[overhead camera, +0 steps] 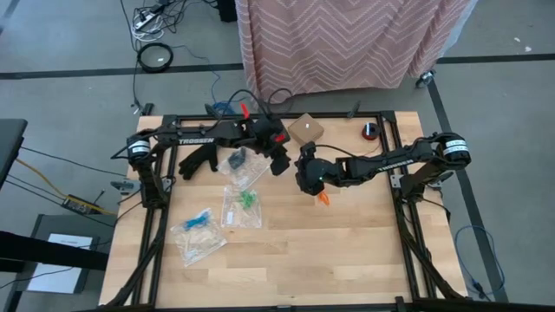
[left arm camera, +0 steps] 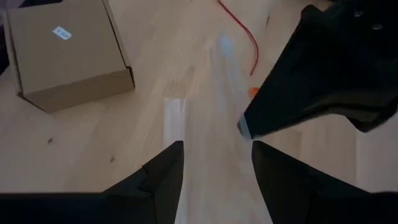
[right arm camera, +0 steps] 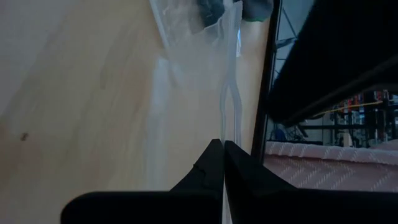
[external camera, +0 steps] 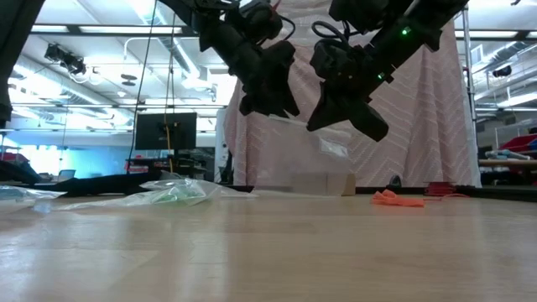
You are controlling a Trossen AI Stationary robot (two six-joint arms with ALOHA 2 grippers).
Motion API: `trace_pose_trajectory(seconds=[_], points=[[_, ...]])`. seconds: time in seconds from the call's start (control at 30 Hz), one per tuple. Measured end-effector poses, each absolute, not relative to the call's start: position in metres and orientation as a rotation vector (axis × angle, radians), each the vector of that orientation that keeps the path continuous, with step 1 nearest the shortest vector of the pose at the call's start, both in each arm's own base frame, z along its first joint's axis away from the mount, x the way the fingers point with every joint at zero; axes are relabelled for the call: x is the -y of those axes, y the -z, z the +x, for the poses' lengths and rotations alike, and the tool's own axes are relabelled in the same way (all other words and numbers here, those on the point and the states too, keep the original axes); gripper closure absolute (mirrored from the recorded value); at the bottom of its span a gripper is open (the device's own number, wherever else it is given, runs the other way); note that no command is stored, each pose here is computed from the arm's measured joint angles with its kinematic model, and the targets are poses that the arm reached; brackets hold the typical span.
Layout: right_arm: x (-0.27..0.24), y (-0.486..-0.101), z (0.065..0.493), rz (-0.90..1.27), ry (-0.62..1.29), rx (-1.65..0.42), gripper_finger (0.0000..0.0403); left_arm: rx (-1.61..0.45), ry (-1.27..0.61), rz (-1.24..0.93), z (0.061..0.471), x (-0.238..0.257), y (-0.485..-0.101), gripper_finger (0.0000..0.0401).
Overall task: Sort rubber bands
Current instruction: Open the transparent zip bag
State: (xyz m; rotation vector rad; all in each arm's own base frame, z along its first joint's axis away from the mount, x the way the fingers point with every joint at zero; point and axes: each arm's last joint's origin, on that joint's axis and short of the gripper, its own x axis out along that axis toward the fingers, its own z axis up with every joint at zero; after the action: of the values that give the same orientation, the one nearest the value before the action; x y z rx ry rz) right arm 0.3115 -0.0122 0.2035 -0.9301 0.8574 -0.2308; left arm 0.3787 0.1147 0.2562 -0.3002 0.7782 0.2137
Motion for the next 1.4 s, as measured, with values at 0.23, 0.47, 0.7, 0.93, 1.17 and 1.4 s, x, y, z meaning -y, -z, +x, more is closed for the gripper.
trace_pose_trajectory(seconds=[0.23,0.47,0.7,0.93,1.17,1.4], points=[[0.016,-0.204,0.312,-0.916,0.233,-0.852,0.0403,-0.772,-0.213,-0.283,0.382,-0.107,-0.256,0.0203],[0.017,-0.205,0.313,-0.912,0.224,-0.829,0.0403,-0.785,-0.227,-0.277,0.384,-0.107,-0.251,0.0203],[0.017,-0.206,0.314,-0.927,0.219,-0.828,0.0403,-0.813,-0.228,-0.275,0.389,-0.106,-0.240,0.0203],[0.017,-0.206,0.314,-0.927,0.221,-0.825,0.0403,-0.814,-0.244,-0.267,0.389,-0.107,-0.240,0.0203],[0.017,-0.206,0.314,-0.927,0.220,-0.823,0.0403,-0.813,-0.259,-0.260,0.389,-0.107,-0.240,0.0231],[0.016,-0.204,0.313,-0.902,0.217,-0.839,0.0403,-0.833,-0.230,-0.186,0.388,-0.108,-0.239,0.0378]])
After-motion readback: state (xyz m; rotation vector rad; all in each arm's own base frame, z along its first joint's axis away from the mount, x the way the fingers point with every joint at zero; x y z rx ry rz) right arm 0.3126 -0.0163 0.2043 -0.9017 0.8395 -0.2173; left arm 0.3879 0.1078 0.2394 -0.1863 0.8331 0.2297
